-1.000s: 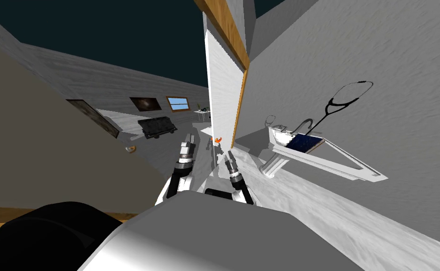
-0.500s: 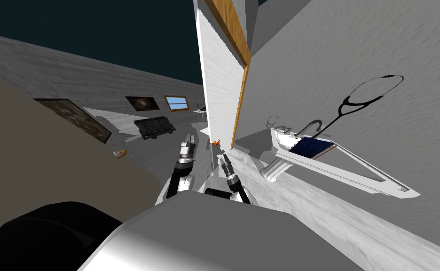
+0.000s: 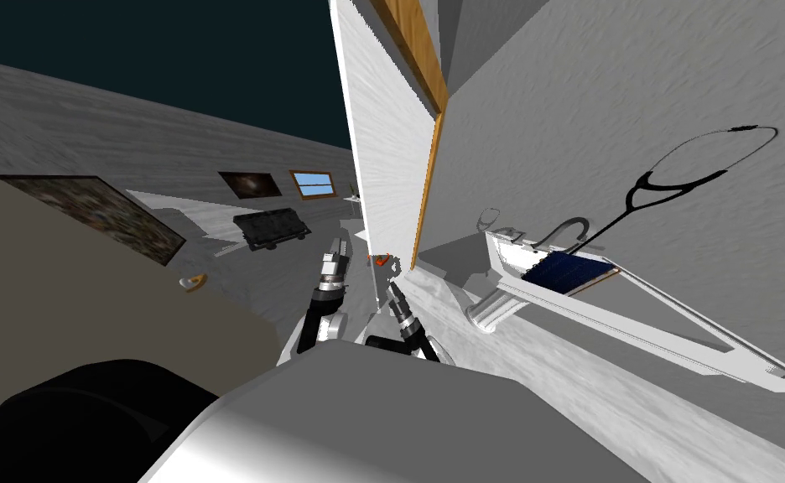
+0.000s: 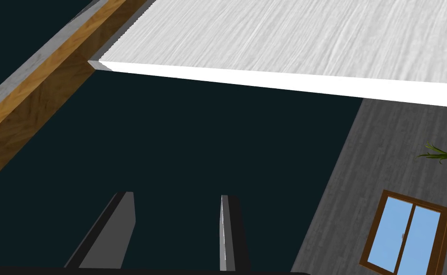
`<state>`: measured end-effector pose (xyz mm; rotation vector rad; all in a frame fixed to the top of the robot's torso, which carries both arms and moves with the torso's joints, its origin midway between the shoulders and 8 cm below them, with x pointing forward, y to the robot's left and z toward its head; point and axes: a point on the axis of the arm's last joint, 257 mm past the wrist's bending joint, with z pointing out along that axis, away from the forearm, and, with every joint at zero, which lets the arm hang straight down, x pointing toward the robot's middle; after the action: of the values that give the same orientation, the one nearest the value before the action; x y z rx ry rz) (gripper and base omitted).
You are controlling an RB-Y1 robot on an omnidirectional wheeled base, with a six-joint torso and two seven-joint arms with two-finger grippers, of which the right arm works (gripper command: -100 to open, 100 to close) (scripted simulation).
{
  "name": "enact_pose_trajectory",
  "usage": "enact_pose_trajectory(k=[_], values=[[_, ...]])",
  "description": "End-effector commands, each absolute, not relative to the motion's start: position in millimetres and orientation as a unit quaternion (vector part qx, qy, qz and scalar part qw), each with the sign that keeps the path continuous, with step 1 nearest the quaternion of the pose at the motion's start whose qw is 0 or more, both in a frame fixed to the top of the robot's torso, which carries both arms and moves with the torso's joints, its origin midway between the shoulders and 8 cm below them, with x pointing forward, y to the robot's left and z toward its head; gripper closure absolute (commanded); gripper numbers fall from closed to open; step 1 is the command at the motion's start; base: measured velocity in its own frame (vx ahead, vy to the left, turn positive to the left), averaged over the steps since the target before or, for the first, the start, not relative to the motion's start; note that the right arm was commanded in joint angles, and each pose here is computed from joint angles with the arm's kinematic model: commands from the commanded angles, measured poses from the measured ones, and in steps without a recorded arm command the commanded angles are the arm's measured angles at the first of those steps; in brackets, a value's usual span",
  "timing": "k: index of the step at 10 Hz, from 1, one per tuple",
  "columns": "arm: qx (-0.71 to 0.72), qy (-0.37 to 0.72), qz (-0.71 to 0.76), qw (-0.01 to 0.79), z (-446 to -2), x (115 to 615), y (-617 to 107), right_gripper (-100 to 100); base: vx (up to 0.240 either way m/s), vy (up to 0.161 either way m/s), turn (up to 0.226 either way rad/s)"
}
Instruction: Push the door open
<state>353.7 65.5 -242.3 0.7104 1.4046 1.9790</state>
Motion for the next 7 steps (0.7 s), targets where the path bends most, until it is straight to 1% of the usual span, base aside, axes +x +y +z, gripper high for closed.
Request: enact_pose_trajectory(k=[1, 4, 7], values=[[0.264, 0.538, 0.745, 0.293, -251.9, 349.1, 71.3, -100, 0.112, -0.040, 0.003], [0.254, 0.558, 0.741, 0.274, -270.3, 337.6, 83.4, -100, 0.113, -0.036, 0.002], [0.239, 0.585, 0.733, 0.249, -295.9, 321.0, 96.8, -100, 0.180, -0.032, 0.003]])
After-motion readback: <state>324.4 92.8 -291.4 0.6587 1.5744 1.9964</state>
